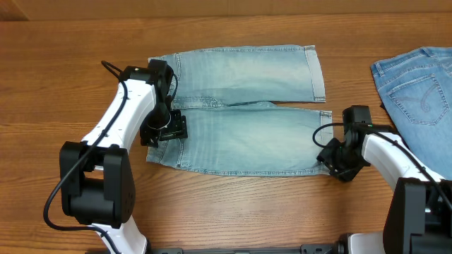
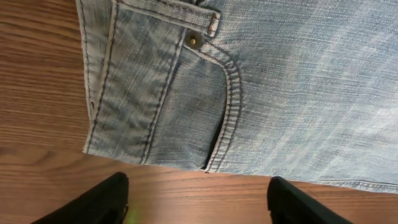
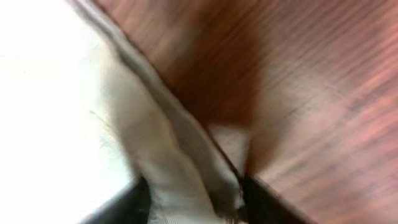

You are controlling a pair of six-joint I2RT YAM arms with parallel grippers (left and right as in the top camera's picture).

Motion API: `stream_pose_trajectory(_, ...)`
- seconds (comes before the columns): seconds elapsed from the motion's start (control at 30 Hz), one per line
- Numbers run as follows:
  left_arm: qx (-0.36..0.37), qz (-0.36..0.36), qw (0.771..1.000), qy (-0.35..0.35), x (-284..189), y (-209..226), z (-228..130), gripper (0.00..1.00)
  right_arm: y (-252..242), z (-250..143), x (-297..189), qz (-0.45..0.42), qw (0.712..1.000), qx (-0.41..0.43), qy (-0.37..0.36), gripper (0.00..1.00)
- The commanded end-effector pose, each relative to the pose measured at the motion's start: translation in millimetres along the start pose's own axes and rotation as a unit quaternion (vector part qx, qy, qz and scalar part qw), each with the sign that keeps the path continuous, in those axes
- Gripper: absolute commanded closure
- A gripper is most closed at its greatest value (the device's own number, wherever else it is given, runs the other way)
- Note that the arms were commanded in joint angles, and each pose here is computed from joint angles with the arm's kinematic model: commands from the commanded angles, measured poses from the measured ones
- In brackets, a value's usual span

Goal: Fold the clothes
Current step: 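Lower both grippers to the near edge of the jeans and grasp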

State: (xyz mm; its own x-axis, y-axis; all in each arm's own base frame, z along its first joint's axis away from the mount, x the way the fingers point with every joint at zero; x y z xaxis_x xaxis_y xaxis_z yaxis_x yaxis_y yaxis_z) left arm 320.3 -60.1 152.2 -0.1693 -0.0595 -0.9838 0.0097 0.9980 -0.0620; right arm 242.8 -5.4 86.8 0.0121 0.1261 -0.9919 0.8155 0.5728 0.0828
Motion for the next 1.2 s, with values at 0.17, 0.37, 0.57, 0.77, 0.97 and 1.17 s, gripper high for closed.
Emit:
stream_pose_trajectory(0.17, -0.045, 0.020, 0.999, 0.007, -3.0, 19.6, -3.7, 0.00, -7.2, -8.1, 20.0, -0.010, 0.999, -0.010, 0.037, 0.76)
stream_pose_trajectory(0.37, -0.059, 0.020, 0.998, 0.016, 3.7, 24.4, -6.9, 0.04, -8.2, -8.9, 20.0, -0.013, 0.999, -0.013, 0.039, 0.80)
stream_pose_trajectory(0.57, -0.076, 0.025, 0.996, 0.043, 32.7, 28.8, -19.6, 0.04, -8.9, -9.4, 19.9, -0.016, 0.999, -0.013, 0.041, 0.80)
stream_pose_trajectory(0.77, -0.088, 0.027, 0.995, 0.042, 36.4, 32.9, -20.3, 0.08, -9.1, -9.3, 19.9, -0.016, 0.998, -0.039, 0.041, 0.81)
stream_pose_trajectory(0.97, -0.117, 0.031, 0.991, 0.057, 47.4, 34.2, -28.0, 0.22, -9.1, -9.3, 19.9, -0.016, 0.998, -0.039, 0.041, 0.81)
stream_pose_trajectory(1.17, -0.124, 0.034, 0.989, 0.068, 48.6, 34.7, -31.9, 0.63, -8.8, -9.0, 19.9, -0.015, 0.998, -0.039, 0.040, 0.81)
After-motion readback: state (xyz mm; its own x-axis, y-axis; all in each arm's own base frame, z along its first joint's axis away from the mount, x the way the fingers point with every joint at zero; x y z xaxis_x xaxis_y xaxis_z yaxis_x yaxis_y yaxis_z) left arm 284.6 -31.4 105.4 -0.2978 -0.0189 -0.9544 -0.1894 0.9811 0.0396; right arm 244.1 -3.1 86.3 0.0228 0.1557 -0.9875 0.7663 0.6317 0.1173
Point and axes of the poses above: each gripper's point midway between its finger pads, its own x axis out along the fingers, its own y axis along the line the jaws close on, z = x × y, the point moved 9 cm from there along -x, back along the fingers, and after that the axes turned 11 degrees about x, right-handed, at the moved point
